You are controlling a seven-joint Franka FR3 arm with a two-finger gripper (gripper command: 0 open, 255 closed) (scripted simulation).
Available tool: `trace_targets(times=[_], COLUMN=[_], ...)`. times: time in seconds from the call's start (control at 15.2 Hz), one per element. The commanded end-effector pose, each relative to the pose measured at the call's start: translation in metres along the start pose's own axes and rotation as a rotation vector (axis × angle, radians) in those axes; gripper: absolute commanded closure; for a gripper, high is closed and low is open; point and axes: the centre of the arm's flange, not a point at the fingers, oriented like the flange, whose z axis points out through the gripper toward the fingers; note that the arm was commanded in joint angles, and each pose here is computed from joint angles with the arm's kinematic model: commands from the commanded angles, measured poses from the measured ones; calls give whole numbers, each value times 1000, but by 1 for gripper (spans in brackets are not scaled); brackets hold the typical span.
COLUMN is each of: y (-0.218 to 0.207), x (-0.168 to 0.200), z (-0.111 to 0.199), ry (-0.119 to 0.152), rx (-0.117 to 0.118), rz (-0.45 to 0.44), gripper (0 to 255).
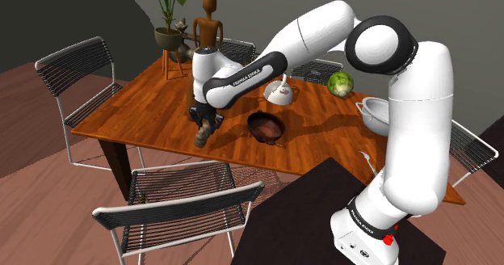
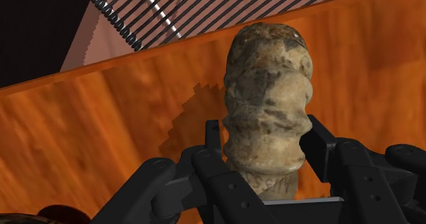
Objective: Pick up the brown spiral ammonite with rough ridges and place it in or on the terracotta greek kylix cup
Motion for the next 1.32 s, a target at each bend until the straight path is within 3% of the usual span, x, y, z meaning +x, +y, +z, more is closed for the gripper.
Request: trace_targets(times=[0.0,1.25], y=[1,3], x=[1,9], z=[-10,-110], ry=[0,0], rx=[0,0], rz=[0,0], gripper=[255,255])
